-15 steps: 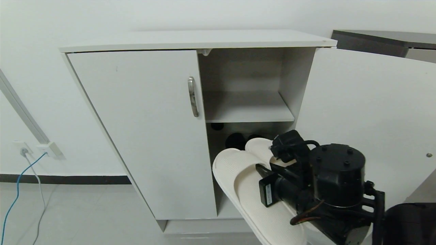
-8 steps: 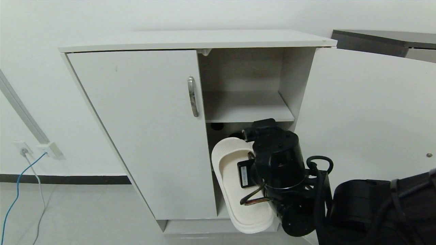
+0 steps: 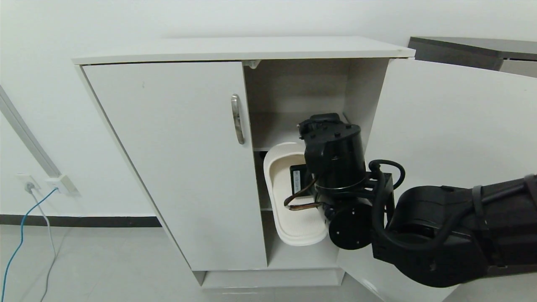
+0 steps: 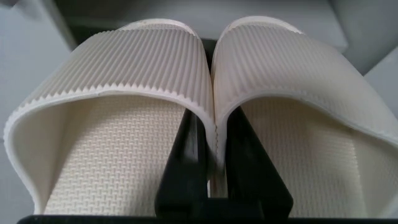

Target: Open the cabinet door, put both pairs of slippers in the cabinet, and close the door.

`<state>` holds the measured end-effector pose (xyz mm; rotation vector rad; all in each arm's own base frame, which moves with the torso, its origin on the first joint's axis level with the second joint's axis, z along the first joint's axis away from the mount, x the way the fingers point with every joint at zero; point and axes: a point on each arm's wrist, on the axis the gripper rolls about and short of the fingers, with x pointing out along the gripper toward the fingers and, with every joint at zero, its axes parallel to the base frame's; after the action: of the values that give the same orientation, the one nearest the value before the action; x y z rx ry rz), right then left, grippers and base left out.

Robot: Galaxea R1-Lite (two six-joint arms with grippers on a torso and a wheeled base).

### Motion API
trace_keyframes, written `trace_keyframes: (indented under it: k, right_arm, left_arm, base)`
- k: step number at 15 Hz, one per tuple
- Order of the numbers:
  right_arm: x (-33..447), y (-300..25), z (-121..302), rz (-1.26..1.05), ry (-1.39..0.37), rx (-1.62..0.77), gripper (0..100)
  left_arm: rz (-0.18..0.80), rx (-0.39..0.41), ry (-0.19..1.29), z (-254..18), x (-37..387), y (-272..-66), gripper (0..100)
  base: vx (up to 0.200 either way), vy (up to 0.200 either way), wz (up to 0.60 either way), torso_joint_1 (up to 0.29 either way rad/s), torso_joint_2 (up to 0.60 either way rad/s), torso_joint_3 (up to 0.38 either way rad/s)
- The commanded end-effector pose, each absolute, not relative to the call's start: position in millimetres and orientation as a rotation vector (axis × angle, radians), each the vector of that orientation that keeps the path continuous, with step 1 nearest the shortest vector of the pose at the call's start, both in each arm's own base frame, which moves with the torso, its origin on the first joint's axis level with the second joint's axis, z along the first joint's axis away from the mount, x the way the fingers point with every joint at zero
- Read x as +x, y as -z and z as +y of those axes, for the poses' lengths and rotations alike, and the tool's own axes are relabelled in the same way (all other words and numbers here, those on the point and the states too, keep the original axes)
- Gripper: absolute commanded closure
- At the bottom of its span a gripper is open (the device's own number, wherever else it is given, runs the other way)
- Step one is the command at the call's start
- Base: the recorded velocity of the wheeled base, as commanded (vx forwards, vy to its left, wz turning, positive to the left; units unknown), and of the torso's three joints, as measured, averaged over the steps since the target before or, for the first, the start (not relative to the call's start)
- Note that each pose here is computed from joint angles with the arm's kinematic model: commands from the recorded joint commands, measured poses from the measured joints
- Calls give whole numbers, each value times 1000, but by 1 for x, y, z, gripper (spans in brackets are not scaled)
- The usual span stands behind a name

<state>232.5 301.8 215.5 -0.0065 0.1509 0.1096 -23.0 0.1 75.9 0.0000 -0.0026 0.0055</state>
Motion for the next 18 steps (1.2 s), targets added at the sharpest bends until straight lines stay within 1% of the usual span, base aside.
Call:
trace_keyframes:
  k: [1, 7, 16, 18]
  right_arm:
    - [245, -217, 297, 145, -77, -3, 100]
    - [250, -219, 296, 139, -68, 2, 100]
    - [255, -216, 294, 147, -60, -5, 100]
    - [255, -216, 294, 147, -60, -5, 100]
  left_arm:
    - [-2, 0, -6, 0, -23, -76, 100]
    - [-2, 0, -6, 0, -23, -76, 100]
    - [-2, -2, -6, 0, -23, -76, 100]
    - [-2, -2, -6, 0, -23, -76, 100]
  base:
    - [0, 0, 0, 0, 0, 0]
    - [0, 0, 0, 0, 0, 0]
    - [200, 0, 0, 1, 1, -1]
    - [0, 0, 0, 0, 0, 0]
